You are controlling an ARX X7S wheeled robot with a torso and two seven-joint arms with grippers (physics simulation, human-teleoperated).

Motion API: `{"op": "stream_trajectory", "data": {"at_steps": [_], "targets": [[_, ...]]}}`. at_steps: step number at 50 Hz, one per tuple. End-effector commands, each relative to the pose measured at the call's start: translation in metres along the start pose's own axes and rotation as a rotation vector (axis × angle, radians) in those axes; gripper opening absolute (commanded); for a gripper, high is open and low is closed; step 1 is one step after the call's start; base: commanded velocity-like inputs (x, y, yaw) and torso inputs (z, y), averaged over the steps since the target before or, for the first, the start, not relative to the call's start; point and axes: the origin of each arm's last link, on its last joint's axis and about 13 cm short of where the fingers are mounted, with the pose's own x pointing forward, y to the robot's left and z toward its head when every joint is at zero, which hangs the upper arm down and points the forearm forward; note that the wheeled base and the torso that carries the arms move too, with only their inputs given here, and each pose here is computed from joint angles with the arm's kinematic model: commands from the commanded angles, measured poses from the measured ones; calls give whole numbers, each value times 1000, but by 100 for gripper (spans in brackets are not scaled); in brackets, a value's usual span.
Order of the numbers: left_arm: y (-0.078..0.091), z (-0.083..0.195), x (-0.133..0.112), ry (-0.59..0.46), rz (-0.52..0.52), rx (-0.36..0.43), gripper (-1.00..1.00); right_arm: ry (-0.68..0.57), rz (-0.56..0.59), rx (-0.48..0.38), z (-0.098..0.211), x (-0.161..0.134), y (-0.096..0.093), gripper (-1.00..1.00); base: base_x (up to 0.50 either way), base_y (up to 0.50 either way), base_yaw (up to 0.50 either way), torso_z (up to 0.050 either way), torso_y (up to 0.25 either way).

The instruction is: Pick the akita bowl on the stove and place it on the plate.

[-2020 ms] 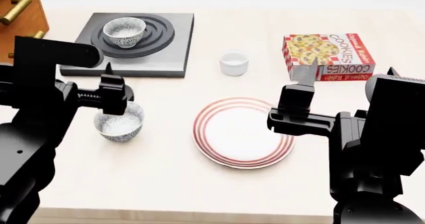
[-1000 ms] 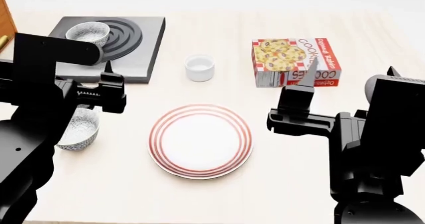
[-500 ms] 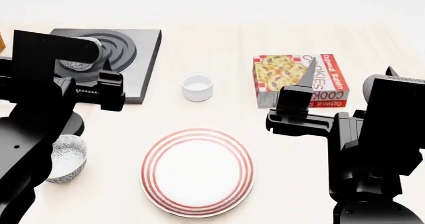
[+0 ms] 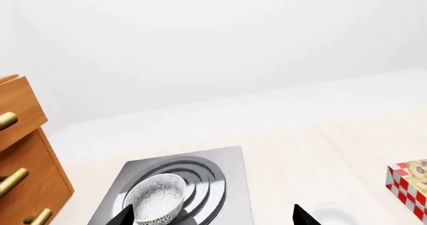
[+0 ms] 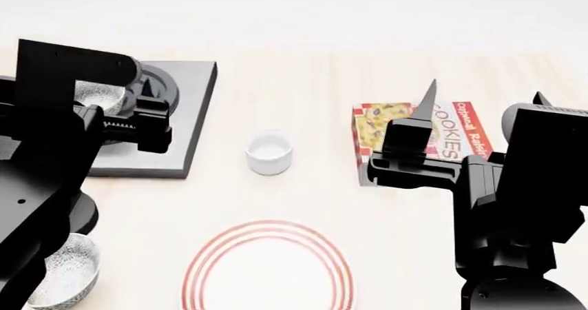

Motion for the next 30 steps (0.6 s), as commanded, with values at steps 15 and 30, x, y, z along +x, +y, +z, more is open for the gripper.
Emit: {"op": "stream_trajectory", "data": {"at_steps": [15,30], "targets": [[1,1,0,-2,-2,-8,100,-8,-4,21,-1,0,-1,100,331,0,0,0,1],[0,2,0,-1,-1,-4,100,-11,-1,23,0,0,-1,100,378,0,0,0,1]]}}
